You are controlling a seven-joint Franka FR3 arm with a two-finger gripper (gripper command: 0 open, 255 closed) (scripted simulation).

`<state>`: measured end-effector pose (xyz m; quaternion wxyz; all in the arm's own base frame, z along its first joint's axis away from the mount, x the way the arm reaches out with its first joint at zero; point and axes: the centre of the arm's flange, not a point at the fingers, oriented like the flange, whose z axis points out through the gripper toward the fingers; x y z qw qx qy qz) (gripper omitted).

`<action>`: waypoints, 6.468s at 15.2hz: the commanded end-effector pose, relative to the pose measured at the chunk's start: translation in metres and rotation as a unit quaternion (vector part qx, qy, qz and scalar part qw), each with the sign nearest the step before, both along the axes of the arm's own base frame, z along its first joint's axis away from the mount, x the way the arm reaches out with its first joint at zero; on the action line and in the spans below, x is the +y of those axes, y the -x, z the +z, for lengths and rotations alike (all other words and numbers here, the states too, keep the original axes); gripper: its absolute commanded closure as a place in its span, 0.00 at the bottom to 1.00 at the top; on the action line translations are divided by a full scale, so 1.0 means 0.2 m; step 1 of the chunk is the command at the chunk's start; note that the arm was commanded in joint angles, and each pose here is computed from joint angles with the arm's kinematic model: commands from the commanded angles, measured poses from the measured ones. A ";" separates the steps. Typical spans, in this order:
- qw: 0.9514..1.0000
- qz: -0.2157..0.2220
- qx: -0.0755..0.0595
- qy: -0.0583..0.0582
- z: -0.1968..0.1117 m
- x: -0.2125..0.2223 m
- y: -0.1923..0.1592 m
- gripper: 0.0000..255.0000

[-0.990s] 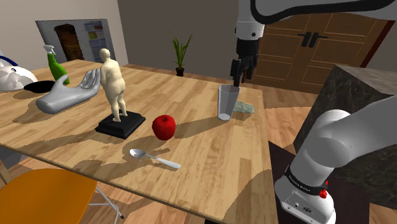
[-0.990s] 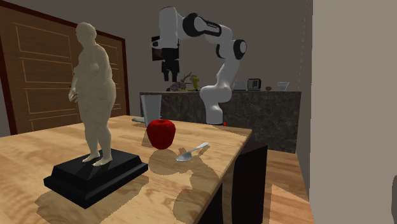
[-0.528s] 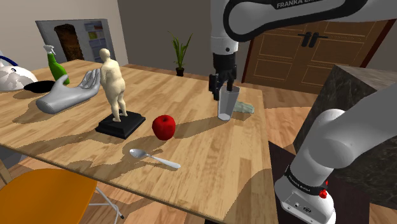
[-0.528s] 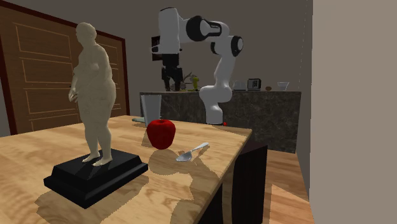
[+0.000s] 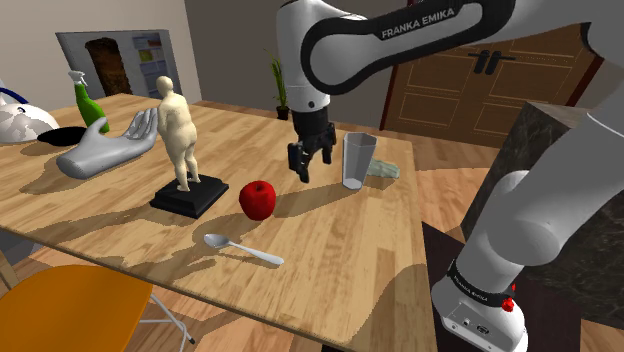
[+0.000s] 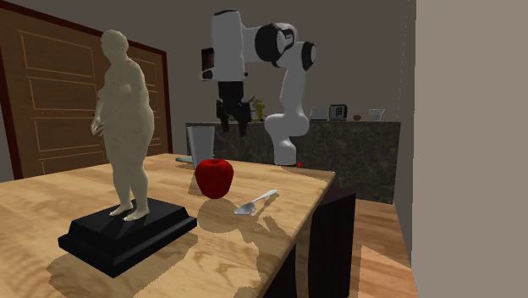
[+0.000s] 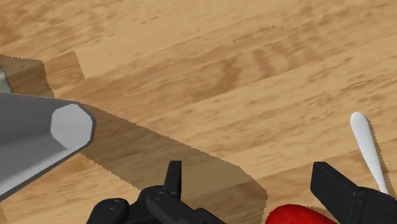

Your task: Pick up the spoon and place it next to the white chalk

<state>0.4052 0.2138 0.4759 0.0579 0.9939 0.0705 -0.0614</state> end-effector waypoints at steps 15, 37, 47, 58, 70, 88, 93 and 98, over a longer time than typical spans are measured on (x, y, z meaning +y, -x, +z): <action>0.997 0.064 0.042 0.016 -0.49 0.98 -0.20 0.00; 0.997 0.067 0.044 0.017 -0.71 0.99 -0.17 1.00; 0.997 0.067 0.044 0.017 -0.56 0.99 -0.17 1.00; 0.997 0.067 0.044 0.017 -0.27 0.99 -0.17 1.00; 0.997 0.067 0.044 0.017 -0.20 0.44 -0.38 1.00; 0.997 0.067 0.044 0.017 -0.19 -0.68 -0.79 1.00; 0.997 0.067 0.044 0.017 -0.19 -0.99 -0.91 1.00; 0.997 0.067 0.044 0.017 -0.19 -1.30 -1.02 1.00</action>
